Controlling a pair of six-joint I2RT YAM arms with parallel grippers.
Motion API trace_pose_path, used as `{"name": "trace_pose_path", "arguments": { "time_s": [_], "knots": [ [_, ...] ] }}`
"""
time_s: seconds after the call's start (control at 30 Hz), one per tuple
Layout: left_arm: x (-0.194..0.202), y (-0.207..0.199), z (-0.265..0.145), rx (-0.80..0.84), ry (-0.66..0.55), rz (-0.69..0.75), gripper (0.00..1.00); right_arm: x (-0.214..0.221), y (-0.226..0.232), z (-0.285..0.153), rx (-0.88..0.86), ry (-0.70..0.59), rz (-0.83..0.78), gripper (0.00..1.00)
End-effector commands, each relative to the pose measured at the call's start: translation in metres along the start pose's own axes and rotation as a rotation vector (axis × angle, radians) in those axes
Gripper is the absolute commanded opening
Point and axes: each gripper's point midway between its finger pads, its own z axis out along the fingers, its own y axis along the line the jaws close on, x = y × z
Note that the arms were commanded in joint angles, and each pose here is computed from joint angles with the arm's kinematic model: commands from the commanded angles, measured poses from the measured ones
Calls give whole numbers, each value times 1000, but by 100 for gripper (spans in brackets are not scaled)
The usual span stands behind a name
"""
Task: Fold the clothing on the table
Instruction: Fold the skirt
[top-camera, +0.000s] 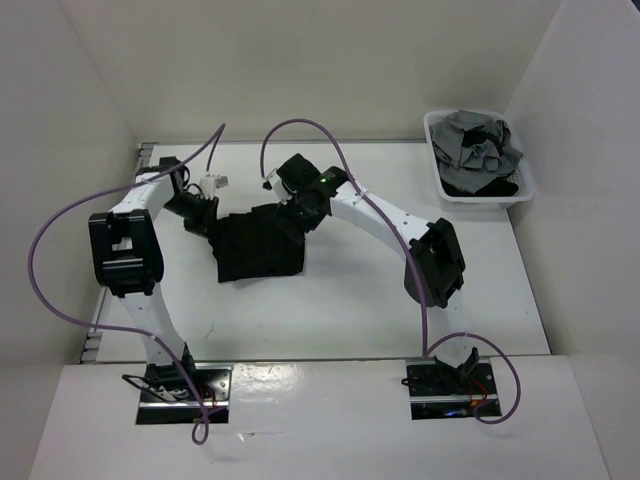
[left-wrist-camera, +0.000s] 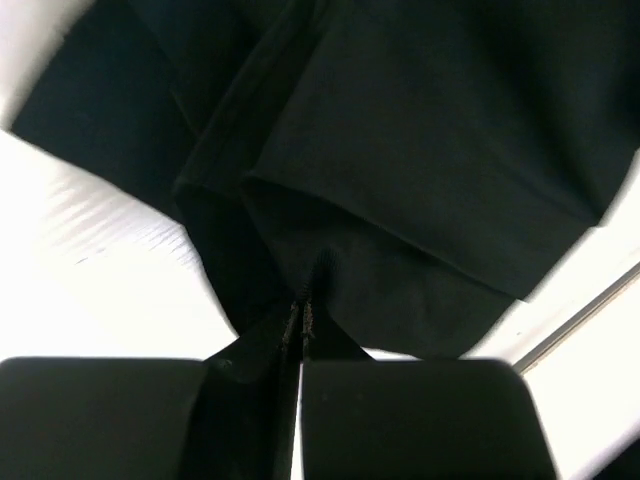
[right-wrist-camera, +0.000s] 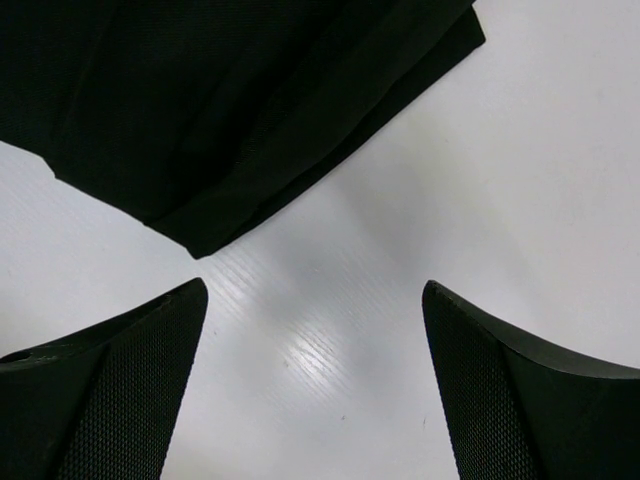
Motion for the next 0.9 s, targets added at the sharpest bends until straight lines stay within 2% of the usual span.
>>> {"name": "trace_pose_path", "arguments": {
  "time_s": [0.0,0.1,0.33,0.47,0.6,0.7,0.73,0.77,0.83,0.87],
  "knots": [
    [-4,15,19,-25,-9,29,0,-19,-4,-12,5,-60,8,92],
    [-3,21,28,-36,-7,-3,0,-25,0,-14,-23,-74,7,92],
    [-41,29,10,-110,-87,36,0,-28,10,-17,-87,-80,5,92],
    [-53,31,4,-132,-117,34,2,-19,21,-5,-122,-47,-3,92],
    [-56,34,15,-130,-119,35,3,-19,36,4,-157,-40,-20,92],
    [-55,41,26,-129,-122,17,10,-18,47,7,-188,-33,-30,92],
    [-57,40,28,-137,-123,28,14,-15,47,12,-189,-21,-30,92],
    [-59,40,28,-140,-131,24,38,-16,53,12,-196,-21,-40,92],
    [-62,39,33,-138,-136,27,52,-14,62,16,-212,-12,-50,92],
    [-67,43,32,-156,-155,28,67,-14,62,16,-212,-12,-50,92]
  ]
}}
